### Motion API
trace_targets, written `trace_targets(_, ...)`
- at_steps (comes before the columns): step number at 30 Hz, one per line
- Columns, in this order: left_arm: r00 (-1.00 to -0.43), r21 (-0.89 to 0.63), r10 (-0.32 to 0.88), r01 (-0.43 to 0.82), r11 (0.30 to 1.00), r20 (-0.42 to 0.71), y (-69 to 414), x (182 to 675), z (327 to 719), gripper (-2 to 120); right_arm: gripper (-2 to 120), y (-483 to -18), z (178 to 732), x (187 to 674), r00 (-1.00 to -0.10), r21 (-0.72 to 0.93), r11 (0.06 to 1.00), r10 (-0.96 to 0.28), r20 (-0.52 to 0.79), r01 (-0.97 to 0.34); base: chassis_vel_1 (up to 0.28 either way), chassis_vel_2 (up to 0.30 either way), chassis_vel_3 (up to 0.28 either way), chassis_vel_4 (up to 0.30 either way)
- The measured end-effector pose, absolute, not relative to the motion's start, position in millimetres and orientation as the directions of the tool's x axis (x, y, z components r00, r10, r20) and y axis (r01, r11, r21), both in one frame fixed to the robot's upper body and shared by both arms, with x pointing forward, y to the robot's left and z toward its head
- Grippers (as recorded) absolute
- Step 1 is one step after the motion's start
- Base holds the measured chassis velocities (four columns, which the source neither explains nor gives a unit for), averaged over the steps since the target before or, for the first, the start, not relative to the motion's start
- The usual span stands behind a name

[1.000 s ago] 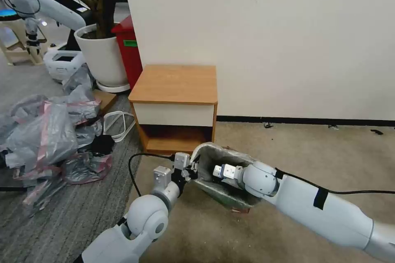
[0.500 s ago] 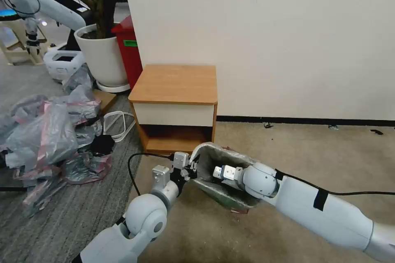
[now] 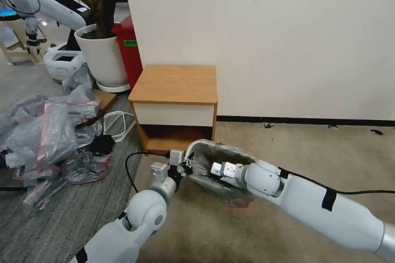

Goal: Pick up the garbage bag from the table and place it over the trash can.

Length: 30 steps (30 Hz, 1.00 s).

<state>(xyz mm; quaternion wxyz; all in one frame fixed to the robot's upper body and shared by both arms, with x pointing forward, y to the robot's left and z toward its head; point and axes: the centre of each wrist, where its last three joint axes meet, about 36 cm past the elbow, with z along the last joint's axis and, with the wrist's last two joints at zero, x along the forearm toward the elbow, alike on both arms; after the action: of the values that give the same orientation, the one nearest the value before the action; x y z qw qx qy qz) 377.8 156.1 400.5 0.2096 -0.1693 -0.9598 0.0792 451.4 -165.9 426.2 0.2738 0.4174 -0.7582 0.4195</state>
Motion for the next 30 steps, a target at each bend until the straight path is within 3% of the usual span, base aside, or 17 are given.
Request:
trace_targets(5,-0.855,-0.233,0.349,0.275,0.933,0.384,152.9,380.9,396.5,3,15,-175.7,444.8,449.9,-0.537,-0.424,0.336,-0.414,0.735,-0.841,0.000,0.000,0.000,0.000)
trace_targets(7,-0.853,-0.242,0.355,0.278,0.930,0.382,150.9,380.0,397.6,3,26,-176.9,443.9,449.7,-0.547,-0.425,0.353,-0.411,0.730,-0.833,0.000,0.000,0.000,0.000)
trace_targets(9,-0.854,-0.246,0.357,0.279,0.928,0.379,150.5,379.7,399.0,3,28,-177.2,442.9,449.3,-0.550,-0.424,0.361,-0.410,0.728,-0.831,0.000,0.000,0.000,0.000)
trace_targets(11,-0.854,-0.252,0.361,0.281,0.926,0.376,151.1,379.7,401.7,3,41,-177.9,444.5,448.0,-0.556,-0.410,0.390,-0.420,0.718,-0.824,0.000,0.000,0.000,0.000)
trace_targets(16,-0.854,-0.252,0.357,0.276,0.928,0.378,153.4,381.1,402.3,3,53,-179.8,456.9,445.8,-0.565,-0.399,0.416,-0.443,0.696,-0.817,0.000,0.000,0.000,0.000)
trace_targets(19,-0.854,-0.273,0.347,0.254,0.928,0.388,153.3,384.8,402.8,3,70,-183.7,477.0,439.0,-0.570,-0.380,0.438,-0.481,0.666,-0.814,0.000,0.000,0.000,0.000)
trace_targets(30,-0.842,-0.329,0.333,0.199,0.923,0.425,152.3,392.3,403.6,3,96,-194.6,520.4,408.8,-0.561,-0.321,0.466,-0.603,0.567,-0.824,0.000,0.000,0.000,0.000)
